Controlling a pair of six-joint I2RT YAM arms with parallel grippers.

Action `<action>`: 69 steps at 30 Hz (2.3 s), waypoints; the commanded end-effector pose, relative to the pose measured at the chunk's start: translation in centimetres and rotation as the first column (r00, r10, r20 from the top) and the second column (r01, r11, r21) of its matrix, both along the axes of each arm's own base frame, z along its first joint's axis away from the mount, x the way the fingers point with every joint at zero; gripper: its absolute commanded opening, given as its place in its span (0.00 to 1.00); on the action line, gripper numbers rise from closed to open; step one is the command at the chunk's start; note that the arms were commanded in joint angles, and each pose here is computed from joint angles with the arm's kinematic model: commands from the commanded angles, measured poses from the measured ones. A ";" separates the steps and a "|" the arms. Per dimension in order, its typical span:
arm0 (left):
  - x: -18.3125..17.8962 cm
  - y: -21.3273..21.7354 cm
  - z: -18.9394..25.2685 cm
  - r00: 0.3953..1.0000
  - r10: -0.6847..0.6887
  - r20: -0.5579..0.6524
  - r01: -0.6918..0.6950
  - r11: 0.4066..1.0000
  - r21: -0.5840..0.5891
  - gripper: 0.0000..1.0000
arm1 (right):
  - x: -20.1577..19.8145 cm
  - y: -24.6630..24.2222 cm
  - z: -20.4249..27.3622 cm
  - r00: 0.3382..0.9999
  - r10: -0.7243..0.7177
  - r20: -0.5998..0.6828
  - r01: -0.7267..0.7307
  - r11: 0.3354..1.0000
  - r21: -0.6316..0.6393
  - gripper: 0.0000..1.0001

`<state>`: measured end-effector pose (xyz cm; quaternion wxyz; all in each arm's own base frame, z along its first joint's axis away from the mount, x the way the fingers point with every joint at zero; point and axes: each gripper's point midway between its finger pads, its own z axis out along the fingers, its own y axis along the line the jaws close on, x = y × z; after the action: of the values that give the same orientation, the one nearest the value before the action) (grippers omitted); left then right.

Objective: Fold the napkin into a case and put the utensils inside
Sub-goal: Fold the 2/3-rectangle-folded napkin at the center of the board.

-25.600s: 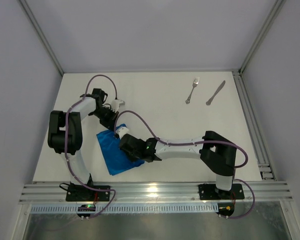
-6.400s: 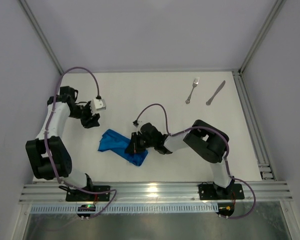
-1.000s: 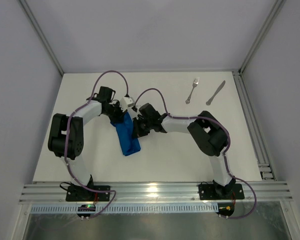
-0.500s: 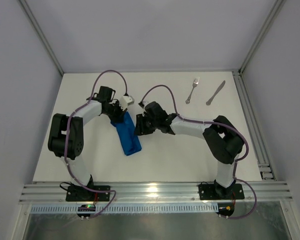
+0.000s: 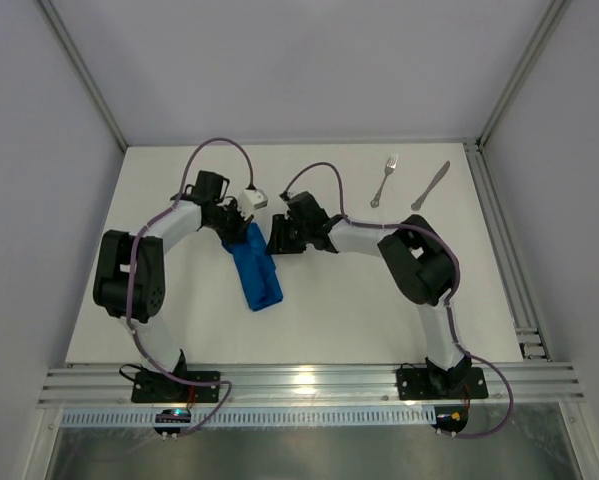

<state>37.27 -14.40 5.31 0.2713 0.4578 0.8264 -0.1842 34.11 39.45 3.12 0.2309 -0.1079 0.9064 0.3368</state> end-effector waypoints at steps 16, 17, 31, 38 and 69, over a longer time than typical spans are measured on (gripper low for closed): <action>0.8 -2.2 3.6 0.998 0.000 0.058 0.008 0.991 -0.131 0.00 | 1.7 4.4 -1.9 0.994 0.098 -0.041 -0.093 0.990 0.108 0.08; 1.0 -2.4 3.7 0.998 0.004 0.058 0.004 0.991 -0.133 0.00 | 1.7 4.5 -1.7 0.994 0.103 -0.038 -0.098 0.989 0.113 0.04; 3.9 -1.4 -0.1 0.991 0.129 0.041 -0.128 0.991 -0.023 0.00 | 0.6 4.7 0.2 0.984 0.177 -0.004 -0.175 0.974 0.144 0.04; 3.4 -1.0 -0.4 0.992 0.123 0.031 -0.123 0.992 -0.003 0.00 | 0.7 3.5 2.1 0.989 0.147 0.036 -0.150 0.983 0.110 0.22; 3.5 -1.3 0.3 0.992 0.118 0.037 -0.117 0.993 -0.017 0.00 | -6.4 2.4 -0.9 0.997 0.067 -0.032 -0.068 0.997 -0.037 0.09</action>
<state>39.24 -14.89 3.48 0.2658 0.4086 0.8572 -0.1663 27.25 41.95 2.54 0.1936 -0.1521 0.9108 0.3315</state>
